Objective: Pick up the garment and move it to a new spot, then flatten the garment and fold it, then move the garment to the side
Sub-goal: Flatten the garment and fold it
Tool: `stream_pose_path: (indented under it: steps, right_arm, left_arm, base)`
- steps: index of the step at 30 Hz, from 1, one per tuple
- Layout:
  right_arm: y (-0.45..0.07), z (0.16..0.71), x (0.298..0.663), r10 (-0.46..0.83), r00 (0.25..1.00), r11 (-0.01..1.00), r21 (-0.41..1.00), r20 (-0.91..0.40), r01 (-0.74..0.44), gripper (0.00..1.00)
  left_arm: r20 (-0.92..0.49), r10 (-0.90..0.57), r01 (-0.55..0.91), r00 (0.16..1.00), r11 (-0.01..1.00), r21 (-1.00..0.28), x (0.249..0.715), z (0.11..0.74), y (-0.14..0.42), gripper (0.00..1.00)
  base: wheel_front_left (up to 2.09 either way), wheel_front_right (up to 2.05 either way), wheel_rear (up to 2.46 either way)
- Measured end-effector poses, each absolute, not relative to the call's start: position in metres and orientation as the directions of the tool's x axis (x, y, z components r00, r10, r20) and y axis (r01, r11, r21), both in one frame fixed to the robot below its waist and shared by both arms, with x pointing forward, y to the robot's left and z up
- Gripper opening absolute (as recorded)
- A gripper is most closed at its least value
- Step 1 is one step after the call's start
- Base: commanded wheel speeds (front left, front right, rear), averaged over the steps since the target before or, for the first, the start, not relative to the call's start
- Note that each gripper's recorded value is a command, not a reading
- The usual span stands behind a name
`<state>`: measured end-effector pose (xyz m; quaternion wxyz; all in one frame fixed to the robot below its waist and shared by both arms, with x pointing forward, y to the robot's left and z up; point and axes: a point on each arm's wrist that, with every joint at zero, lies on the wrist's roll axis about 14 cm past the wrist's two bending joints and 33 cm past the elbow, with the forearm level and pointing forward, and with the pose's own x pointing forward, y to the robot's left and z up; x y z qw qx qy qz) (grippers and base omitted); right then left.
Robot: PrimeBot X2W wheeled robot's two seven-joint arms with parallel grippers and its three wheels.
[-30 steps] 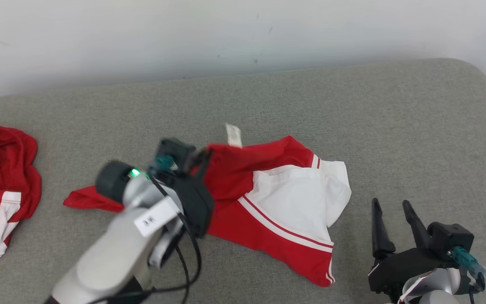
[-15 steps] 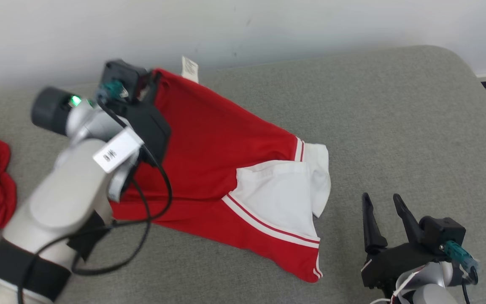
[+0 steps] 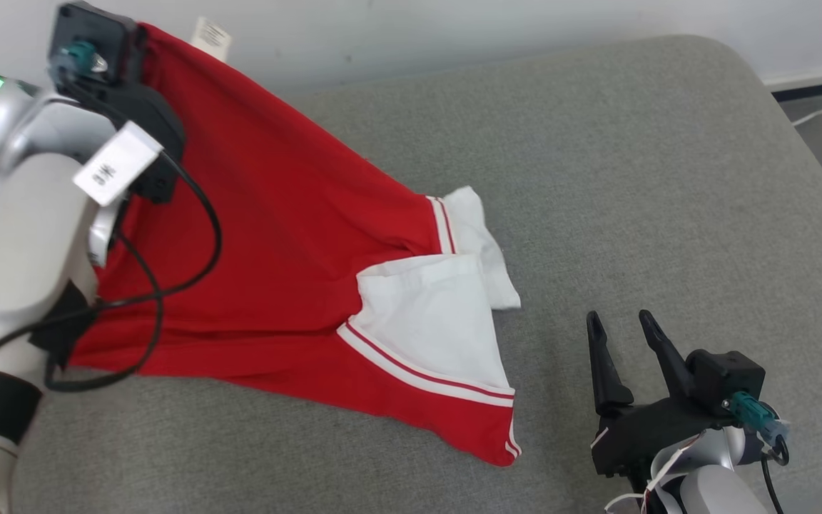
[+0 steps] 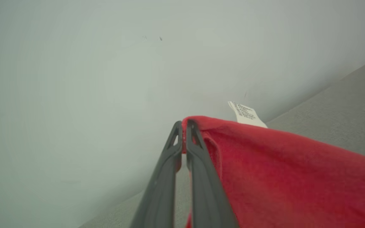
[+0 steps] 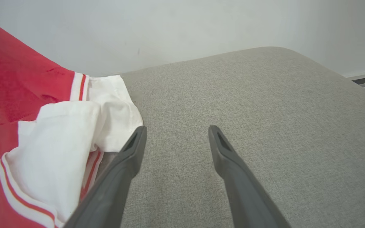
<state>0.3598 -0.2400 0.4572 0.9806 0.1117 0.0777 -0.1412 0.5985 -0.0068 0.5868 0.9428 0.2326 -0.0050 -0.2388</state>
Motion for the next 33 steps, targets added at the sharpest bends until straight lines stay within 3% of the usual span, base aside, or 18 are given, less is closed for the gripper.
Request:
stream_pose_path:
  steps: [13, 14, 16, 21, 33]
  right_arm:
    - [-0.239, 0.442, 0.366, -0.256, 0.939, 0.939, 0.174, -0.229, 0.298, 1.0]
    - [-0.238, 0.442, 0.367, -0.253, 0.94, 0.939, 0.175, -0.228, 0.296, 1.0]
    - [-0.239, 0.441, 0.368, -0.254, 0.94, 0.939, 0.177, -0.228, 0.296, 1.0]
    - [-0.235, 0.437, 0.372, -0.242, 0.942, 0.94, 0.184, -0.234, 0.287, 1.0]
    - [-0.241, 0.444, 0.377, -0.248, 0.948, 0.942, 0.179, -0.199, 0.284, 1.0]
  left_arm:
    - [-0.113, -0.346, 0.356, 0.931, 0.797, 0.488, 0.643, 0.572, 0.023, 0.0]
    - [-0.125, -0.338, 0.354, 0.933, 0.795, 0.492, 0.643, 0.568, 0.025, 0.16]
    - [-0.146, -0.331, 0.359, 0.932, 0.792, 0.493, 0.643, 0.559, 0.026, 1.0]
    - [-0.179, -0.33, 0.374, 0.927, 0.79, 0.485, 0.638, 0.54, 0.026, 1.0]
    - [-0.105, -0.376, 0.387, 0.921, 0.839, 0.383, 0.617, 0.551, 0.022, 1.0]
  base:
    - [0.0, 0.0, 0.0]
    - [0.0, 0.0, 0.0]
    - [0.0, 0.0, 0.0]
    - [0.0, 0.0, 0.0]
    - [0.0, 0.0, 0.0]
